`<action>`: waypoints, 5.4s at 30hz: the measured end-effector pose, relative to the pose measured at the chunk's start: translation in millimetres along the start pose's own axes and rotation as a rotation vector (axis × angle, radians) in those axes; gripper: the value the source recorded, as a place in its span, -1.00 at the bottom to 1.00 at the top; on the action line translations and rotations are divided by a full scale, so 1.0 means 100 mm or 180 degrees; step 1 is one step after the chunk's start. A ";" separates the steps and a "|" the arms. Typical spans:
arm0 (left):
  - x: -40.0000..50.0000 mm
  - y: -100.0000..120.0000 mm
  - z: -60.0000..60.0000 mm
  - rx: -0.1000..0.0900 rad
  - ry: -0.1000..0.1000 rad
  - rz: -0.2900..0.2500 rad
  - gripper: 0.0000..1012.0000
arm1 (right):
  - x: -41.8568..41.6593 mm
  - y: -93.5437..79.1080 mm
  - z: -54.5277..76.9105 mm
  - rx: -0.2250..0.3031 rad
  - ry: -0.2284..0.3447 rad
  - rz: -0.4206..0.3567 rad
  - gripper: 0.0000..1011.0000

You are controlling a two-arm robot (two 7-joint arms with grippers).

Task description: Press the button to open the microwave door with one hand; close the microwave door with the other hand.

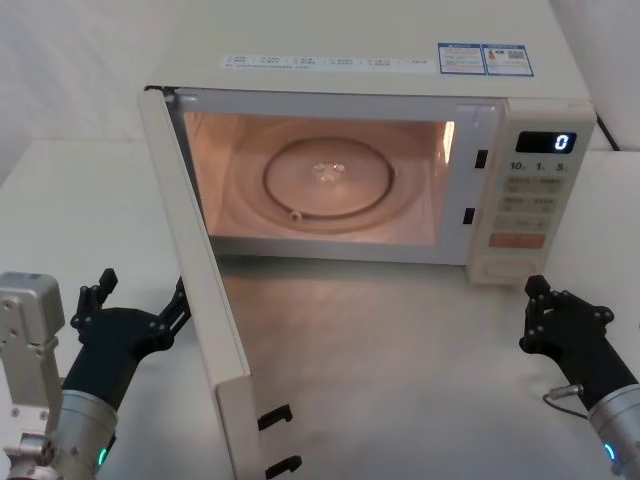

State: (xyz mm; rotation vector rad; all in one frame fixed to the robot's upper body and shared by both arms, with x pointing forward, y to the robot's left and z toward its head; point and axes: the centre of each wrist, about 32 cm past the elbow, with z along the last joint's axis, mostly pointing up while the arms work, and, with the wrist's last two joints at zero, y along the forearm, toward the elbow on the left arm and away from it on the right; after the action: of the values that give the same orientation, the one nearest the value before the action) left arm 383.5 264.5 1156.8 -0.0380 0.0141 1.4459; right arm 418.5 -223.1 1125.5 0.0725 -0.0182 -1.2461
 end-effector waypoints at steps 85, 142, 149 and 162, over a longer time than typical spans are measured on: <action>0.000 0.00 0.00 0.0000 0.0000 0.0000 0.98 | 0.070 -0.06 0.00 -0.0062 -0.0109 0.0250 0.98; 0.000 0.00 0.00 0.0000 0.0000 0.0000 -1.00 | 0.070 -0.06 0.00 -0.0062 -0.0109 0.0250 0.98; 0.000 0.00 0.00 0.0000 0.0000 0.0000 -1.00 | 0.070 -0.06 0.00 -0.0062 -0.0109 0.0250 0.98; 0.000 0.00 0.00 0.0000 0.0000 0.0000 -1.00 | 0.070 -0.06 0.00 -0.0062 -0.0109 0.0250 0.98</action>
State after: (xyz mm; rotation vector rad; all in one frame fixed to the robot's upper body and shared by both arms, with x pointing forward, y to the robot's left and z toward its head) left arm 383.5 264.5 1156.8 -0.0380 0.0141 1.4460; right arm 415.3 -231.5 1125.4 0.0332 -0.0382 -1.1688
